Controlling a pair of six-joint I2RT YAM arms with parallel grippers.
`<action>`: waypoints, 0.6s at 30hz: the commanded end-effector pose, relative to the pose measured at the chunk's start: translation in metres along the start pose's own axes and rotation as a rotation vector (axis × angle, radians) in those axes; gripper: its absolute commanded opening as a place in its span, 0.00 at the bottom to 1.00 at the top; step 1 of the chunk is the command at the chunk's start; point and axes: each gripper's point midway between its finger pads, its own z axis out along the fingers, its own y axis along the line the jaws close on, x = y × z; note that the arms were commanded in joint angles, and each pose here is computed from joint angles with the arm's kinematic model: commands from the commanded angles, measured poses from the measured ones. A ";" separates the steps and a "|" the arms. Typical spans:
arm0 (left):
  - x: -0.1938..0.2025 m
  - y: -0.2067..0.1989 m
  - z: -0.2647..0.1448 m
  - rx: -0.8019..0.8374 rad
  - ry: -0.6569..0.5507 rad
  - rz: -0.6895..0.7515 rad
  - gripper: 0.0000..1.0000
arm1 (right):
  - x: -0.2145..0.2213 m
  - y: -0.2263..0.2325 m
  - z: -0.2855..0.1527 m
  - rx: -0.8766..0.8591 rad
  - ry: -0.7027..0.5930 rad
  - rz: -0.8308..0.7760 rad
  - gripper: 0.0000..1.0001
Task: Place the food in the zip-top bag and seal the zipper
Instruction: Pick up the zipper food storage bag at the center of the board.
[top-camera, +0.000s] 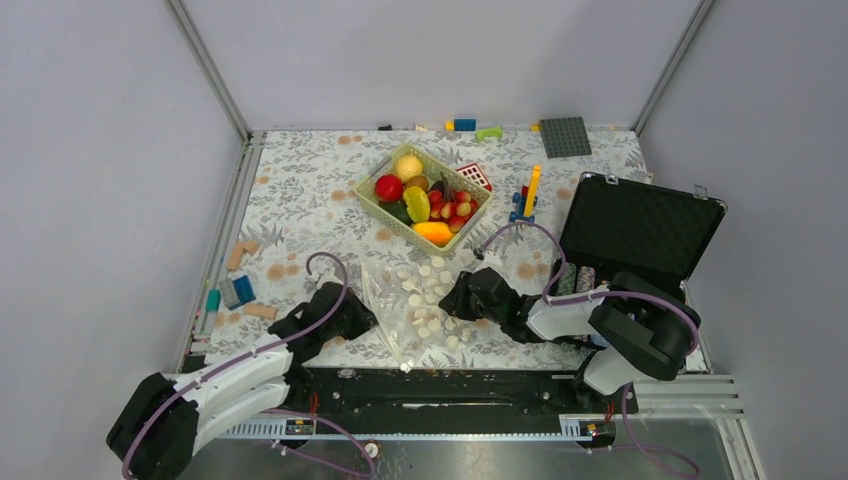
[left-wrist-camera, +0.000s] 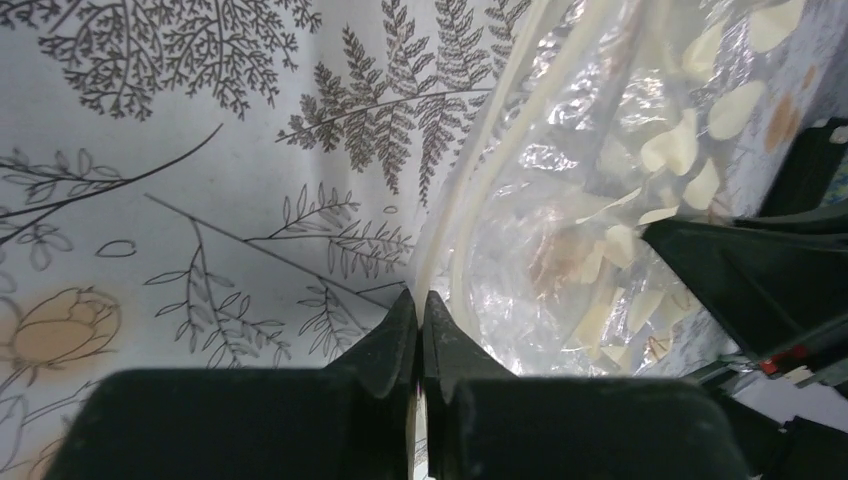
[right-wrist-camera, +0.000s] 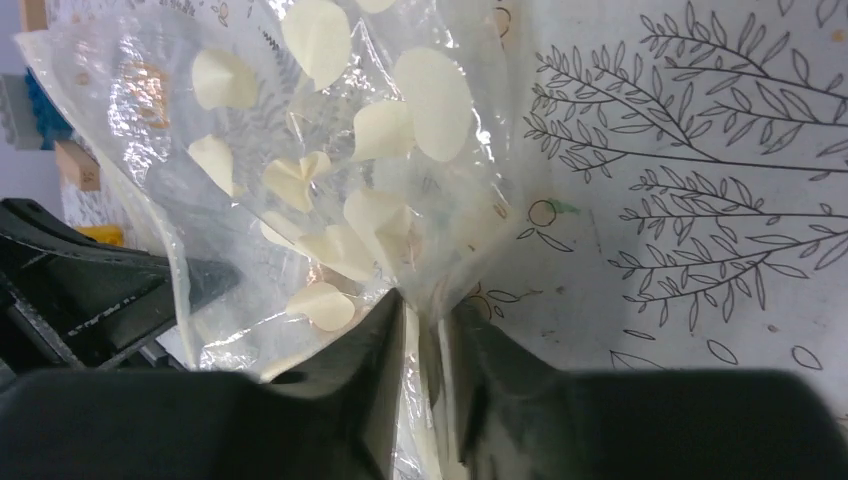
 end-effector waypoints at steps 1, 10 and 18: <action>-0.002 0.000 -0.011 -0.021 0.012 0.077 0.00 | 0.008 -0.005 -0.010 0.009 0.082 -0.159 0.40; -0.079 -0.033 -0.106 -0.049 -0.291 0.123 0.00 | -0.049 0.071 -0.071 -0.145 0.027 -0.496 1.00; -0.146 0.000 -0.216 -0.500 -0.579 -0.062 0.00 | -0.086 0.148 -0.108 -0.380 -0.093 -0.521 1.00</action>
